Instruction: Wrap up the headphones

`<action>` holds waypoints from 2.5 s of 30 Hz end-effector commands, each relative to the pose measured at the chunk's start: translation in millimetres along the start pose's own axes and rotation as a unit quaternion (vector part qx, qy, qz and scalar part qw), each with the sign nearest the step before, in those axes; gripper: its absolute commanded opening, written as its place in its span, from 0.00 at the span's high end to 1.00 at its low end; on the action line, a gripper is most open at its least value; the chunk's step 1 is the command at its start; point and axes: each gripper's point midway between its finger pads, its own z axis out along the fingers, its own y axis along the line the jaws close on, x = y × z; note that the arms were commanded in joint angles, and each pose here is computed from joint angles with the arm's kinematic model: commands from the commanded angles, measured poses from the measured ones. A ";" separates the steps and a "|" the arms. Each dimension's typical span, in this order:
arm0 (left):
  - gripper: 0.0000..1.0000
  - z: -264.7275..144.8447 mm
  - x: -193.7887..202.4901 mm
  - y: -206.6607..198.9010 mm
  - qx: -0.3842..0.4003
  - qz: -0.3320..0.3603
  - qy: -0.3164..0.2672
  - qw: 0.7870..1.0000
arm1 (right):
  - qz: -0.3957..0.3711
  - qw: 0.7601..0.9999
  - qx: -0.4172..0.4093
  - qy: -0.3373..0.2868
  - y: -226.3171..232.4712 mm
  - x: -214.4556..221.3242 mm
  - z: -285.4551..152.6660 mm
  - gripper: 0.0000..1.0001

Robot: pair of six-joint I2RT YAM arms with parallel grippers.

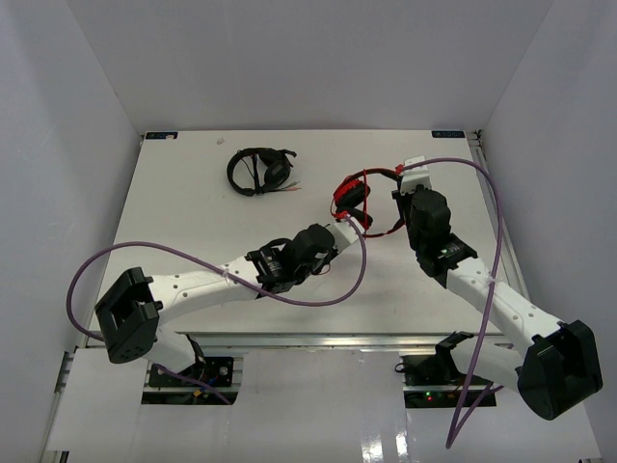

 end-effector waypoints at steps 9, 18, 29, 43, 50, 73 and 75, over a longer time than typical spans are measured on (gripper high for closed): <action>0.90 -12.5 -24.0 69.8 -0.209 -0.030 -0.068 0.975 | 0.052 0.999 0.004 0.009 -7.0 -24.0 3.4 0.92; 0.79 -21.3 -33.0 76.6 -0.225 -0.041 -0.094 0.969 | 0.073 0.997 -0.017 0.034 2.1 -18.2 11.3 0.92; 0.75 -36.6 -52.7 85.7 -0.225 -0.044 -0.124 0.965 | 0.076 0.996 -0.024 0.046 4.8 -12.1 15.6 0.92; 0.64 -53.5 -106.8 75.5 -0.168 -0.028 -0.178 0.969 | 0.059 0.995 -0.045 0.073 18.8 4.4 24.4 0.92; 0.64 -54.5 -120.6 67.8 -0.141 -0.027 -0.197 0.970 | 0.064 0.993 -0.074 0.073 28.6 4.5 21.7 0.92; 0.66 -49.0 -176.5 17.8 -0.054 0.027 -0.242 0.969 | 0.073 0.985 -0.143 0.068 51.9 5.8 10.1 0.92; 0.66 -43.6 -175.3 16.4 -0.055 0.033 -0.234 0.970 | 0.074 0.984 -0.149 0.064 53.0 3.7 7.5 0.92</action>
